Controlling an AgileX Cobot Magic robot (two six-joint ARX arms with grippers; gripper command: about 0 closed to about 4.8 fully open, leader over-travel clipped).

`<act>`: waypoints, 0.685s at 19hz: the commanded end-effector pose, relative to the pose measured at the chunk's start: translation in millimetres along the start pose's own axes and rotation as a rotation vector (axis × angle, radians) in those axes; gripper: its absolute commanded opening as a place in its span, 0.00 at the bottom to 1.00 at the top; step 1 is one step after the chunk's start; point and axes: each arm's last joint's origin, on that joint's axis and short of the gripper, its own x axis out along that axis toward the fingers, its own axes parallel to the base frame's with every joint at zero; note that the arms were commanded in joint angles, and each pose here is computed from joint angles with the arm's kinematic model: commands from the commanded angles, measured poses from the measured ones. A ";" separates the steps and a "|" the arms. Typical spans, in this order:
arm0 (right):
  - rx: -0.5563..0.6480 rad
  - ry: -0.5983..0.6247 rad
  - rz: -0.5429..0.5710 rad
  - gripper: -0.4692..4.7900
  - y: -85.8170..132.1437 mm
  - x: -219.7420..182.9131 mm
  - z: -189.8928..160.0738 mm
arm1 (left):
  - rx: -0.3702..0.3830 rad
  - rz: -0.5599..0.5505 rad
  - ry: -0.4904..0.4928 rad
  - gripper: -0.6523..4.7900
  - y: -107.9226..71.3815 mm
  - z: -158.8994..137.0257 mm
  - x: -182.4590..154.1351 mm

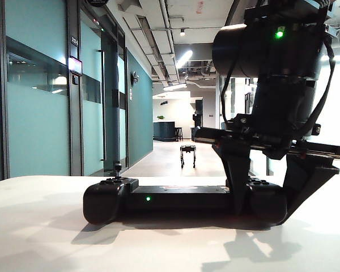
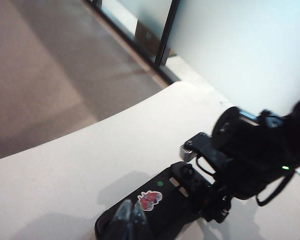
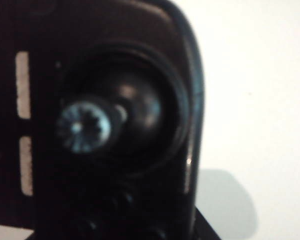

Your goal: Push the left joystick on the remote control sitting on the white table forward to make the robot dog walk in a straight line until it approaches the door.

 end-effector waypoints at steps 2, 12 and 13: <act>-0.028 0.033 -0.020 0.64 -3.6 -5.9 -5.5 | -0.005 0.022 0.002 0.11 -4.4 -3.4 -14.2; -0.075 -0.040 -0.015 0.50 -5.1 -72.0 -4.5 | -0.004 0.023 -0.001 0.11 -9.3 -7.6 -28.4; -0.083 -0.061 -0.002 0.24 -5.7 -83.9 -5.1 | -0.008 0.041 -0.008 0.11 -10.3 -8.7 -32.7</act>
